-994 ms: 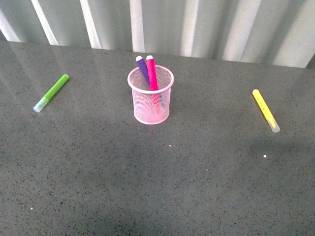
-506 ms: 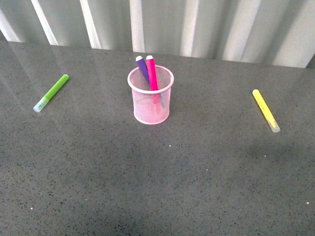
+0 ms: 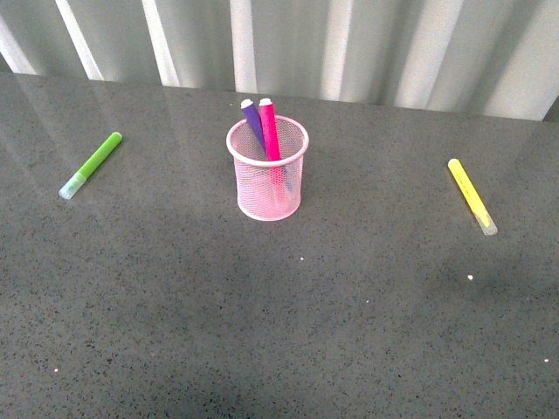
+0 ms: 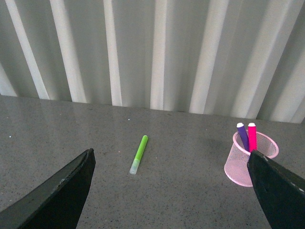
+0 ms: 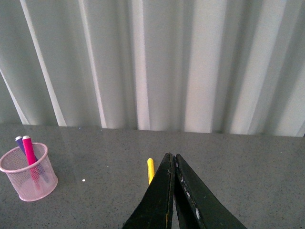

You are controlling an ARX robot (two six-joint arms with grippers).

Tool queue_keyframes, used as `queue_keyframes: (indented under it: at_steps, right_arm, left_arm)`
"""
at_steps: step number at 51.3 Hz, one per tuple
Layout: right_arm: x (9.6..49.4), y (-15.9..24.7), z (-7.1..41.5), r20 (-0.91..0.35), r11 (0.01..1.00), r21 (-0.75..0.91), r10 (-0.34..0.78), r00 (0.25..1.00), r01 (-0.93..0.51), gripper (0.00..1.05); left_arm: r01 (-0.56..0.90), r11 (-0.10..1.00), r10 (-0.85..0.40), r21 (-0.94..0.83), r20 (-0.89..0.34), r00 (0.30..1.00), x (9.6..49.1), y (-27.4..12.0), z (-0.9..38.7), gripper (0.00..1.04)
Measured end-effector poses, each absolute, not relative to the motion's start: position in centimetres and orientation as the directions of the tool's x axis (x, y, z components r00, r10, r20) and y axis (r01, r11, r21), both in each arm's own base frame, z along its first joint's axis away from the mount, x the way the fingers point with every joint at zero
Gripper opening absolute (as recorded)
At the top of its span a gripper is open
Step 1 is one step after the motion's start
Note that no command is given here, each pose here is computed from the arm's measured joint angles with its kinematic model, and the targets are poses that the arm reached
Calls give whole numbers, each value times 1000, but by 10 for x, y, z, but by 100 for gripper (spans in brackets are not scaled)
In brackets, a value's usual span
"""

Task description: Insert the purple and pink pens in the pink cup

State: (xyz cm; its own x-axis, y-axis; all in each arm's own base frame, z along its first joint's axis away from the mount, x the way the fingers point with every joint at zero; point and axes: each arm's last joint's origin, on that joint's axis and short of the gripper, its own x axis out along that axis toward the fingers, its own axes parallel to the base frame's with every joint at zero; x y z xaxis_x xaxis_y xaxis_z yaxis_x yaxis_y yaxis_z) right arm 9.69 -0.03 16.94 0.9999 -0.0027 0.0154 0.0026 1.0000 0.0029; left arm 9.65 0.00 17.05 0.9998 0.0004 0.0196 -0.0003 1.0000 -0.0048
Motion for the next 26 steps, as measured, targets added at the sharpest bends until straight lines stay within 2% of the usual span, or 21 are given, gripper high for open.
queue_keyframes:
  at_steps: [7, 9, 19, 22, 26]
  right_arm:
    - [97, 0, 169, 15, 1000, 2, -2, 1000, 2, 3]
    - [97, 0, 169, 15, 1000, 2, -3, 1000, 3, 7]
    - [97, 0, 169, 15, 1000, 3, -3, 1000, 3, 37]
    - [97, 0, 169, 15, 1000, 2, -3, 1000, 3, 51]
    - [97, 0, 169, 15, 1000, 2, -3, 1000, 3, 64]
  left_arm:
    - [0, 1000, 0, -5, 20, 1000, 96, 0, 171, 98]
    - [0, 1000, 0, -5, 20, 1000, 96, 0, 171, 98]
    - [0, 1000, 0, -5, 20, 1000, 96, 0, 171, 98]
    - [0, 1000, 0, -5, 20, 1000, 96, 0, 171, 98]
    - [0, 1000, 0, -5, 20, 1000, 96, 0, 171, 98]
